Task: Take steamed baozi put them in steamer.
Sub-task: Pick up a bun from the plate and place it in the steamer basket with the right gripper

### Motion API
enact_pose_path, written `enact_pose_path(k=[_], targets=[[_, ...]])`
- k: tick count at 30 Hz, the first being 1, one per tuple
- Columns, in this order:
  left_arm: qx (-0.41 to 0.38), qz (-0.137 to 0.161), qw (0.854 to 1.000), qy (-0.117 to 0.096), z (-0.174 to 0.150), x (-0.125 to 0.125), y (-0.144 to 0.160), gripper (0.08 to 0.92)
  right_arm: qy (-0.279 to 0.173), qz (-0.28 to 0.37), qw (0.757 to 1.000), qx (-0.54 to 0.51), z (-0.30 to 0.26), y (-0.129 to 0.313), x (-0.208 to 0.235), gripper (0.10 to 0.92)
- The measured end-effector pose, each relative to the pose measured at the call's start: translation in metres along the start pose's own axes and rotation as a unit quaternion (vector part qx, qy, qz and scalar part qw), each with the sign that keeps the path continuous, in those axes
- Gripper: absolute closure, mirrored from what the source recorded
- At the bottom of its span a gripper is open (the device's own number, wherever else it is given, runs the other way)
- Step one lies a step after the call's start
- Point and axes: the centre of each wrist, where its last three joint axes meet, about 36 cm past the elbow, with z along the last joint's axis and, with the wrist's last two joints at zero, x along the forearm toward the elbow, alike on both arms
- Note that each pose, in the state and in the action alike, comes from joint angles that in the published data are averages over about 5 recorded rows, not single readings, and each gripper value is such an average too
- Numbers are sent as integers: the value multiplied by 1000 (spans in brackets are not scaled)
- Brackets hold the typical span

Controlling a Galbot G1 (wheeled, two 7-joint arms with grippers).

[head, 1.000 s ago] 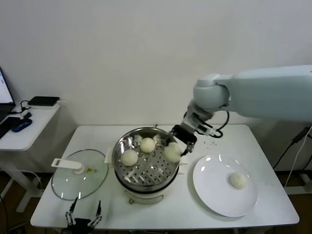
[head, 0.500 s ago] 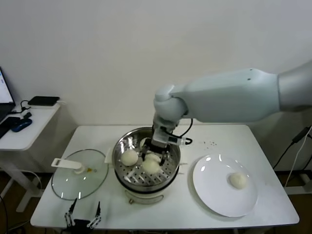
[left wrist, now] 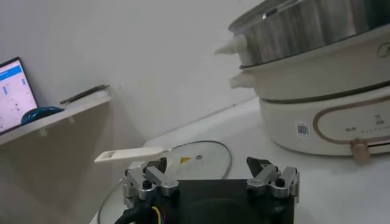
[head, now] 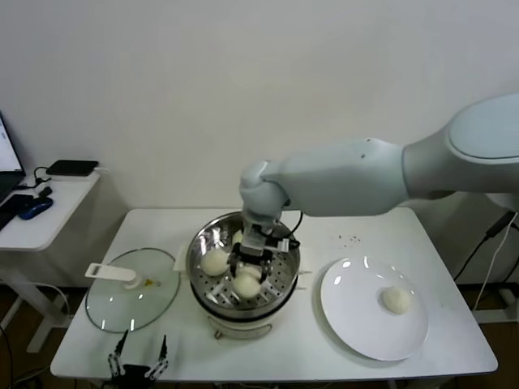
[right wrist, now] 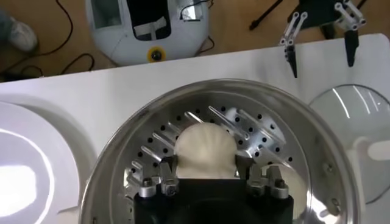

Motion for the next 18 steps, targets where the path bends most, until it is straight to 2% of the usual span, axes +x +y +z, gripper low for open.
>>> enact_pose_path(k=[5,12,18], targets=[[0,0,1000,0,0,-1,0,177,-2,4,1000,0,4,-4,-10,373],[-1,-1,1000,0,-1,0,1,177,-8,11,1000,-8,8,-2,-8,228],[-2,-1,1000,1,-1,2,1,177,-11,3,999,-43,16,11,17,200]])
